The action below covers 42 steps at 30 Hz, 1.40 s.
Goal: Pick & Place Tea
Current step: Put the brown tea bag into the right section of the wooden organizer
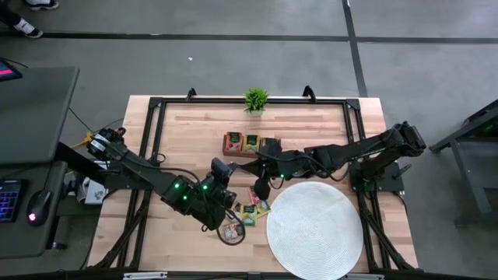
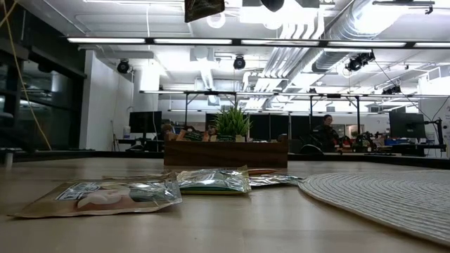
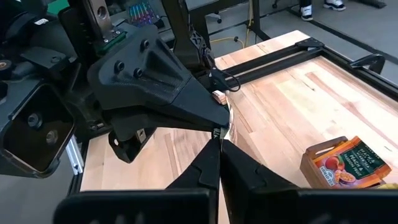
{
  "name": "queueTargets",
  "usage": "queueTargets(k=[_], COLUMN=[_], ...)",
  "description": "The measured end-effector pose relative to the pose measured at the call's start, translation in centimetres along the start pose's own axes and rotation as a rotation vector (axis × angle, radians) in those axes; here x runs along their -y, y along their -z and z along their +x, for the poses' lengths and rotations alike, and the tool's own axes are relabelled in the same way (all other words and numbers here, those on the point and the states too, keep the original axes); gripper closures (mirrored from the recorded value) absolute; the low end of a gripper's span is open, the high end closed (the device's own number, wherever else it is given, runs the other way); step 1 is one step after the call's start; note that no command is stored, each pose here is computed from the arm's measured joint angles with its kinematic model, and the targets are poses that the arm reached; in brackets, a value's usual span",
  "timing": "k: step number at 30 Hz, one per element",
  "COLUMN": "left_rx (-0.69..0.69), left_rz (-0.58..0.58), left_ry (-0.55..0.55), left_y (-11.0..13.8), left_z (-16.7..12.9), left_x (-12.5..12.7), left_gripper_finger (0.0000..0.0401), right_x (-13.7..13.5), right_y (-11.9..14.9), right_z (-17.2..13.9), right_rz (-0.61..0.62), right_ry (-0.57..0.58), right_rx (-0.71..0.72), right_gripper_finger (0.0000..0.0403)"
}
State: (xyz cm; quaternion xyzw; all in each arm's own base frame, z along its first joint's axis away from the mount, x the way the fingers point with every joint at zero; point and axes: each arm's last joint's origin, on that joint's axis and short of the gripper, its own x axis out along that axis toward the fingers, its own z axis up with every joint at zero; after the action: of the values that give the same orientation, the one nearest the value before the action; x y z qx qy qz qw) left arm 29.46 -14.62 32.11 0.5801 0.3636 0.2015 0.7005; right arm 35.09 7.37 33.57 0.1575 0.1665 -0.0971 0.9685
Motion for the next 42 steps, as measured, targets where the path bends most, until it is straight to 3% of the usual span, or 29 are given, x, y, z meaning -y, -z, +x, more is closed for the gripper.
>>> queueTargets(k=[8, 12, 21, 33, 36, 42], left_rx=[0.009, -0.014, -0.211, -0.248, -0.235, -0.193], left_rz=[0.004, 0.000, -0.245, -0.549, -0.649, -0.766], left_ry=[0.020, 0.022, 0.128, 0.157, 0.175, 0.293], left_y=[0.0, 0.7, 6.5, 10.8, 11.8, 13.3], left_z=[0.0, -0.1, -0.9, -1.5, -1.5, -1.5], left_x=[0.1, 0.0, -0.4, 3.3, 4.5, 6.5], left_gripper_finger=[0.0398, 0.0374, 0.0306, 0.0300, 0.0300, 0.0299], right_x=[0.3, 0.7, 1.4, 4.7, 6.1, 9.7], right_y=[0.4, 1.0, 2.1, 2.8, 4.1, 6.9], right_z=[0.0, -0.1, -0.4, -0.4, -1.0, -3.7], right_rz=[-0.011, -0.016, -0.036, -0.070, -0.032, 0.061], right_ry=[0.055, 0.116, 0.259, 0.444, 0.439, 0.307], right_rx=[-0.029, -0.076, -0.143, -0.262, -0.252, -0.097], right_gripper_finger=[0.0402, 0.0403, 0.0403, 0.0403, 0.0403, 0.0403])
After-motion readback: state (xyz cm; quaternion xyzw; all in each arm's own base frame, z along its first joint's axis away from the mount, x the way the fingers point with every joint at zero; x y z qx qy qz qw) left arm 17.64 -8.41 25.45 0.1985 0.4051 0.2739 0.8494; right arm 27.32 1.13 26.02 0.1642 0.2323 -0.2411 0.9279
